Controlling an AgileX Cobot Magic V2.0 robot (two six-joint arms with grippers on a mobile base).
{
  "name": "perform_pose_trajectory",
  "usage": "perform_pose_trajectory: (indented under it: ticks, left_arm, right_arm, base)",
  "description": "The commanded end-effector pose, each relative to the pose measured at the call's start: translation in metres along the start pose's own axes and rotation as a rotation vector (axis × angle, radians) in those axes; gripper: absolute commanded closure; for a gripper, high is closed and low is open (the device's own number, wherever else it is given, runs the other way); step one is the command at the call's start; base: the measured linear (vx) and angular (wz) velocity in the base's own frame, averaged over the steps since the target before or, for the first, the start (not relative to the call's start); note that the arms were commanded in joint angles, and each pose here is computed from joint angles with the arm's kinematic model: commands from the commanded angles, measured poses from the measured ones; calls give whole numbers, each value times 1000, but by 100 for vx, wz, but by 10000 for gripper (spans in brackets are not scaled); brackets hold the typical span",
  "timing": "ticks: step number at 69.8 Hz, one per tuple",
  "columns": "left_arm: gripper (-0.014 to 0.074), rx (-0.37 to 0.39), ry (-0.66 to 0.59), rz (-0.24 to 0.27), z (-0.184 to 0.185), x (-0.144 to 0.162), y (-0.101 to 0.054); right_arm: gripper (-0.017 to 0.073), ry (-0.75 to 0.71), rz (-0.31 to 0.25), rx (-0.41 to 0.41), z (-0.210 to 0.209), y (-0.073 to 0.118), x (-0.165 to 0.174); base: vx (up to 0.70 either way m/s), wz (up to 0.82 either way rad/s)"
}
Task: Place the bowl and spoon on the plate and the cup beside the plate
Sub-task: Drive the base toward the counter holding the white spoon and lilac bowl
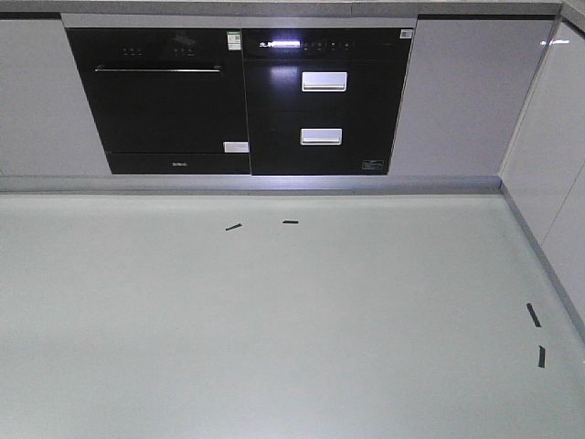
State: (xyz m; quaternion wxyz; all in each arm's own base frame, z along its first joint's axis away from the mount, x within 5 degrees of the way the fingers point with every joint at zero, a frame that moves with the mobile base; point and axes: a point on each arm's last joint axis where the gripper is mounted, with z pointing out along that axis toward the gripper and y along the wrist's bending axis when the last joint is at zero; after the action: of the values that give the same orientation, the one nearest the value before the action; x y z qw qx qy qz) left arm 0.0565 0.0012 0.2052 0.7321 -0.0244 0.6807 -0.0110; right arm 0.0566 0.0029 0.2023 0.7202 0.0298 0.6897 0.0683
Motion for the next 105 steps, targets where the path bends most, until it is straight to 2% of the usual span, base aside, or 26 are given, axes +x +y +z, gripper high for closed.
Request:
perform_pose_trajectory:
  ticks: [1, 105]
  left_arm:
    - [600, 8, -92, -10, -2, -10, -1]
    - [600, 8, -92, -10, -2, -10, -1]
  right_arm:
    - [570, -81, -9, -14, -1, 1, -6]
    - [570, -78, -9, -14, -1, 1, -6]
  base:
    - [0, 0]
    - [3, 1]
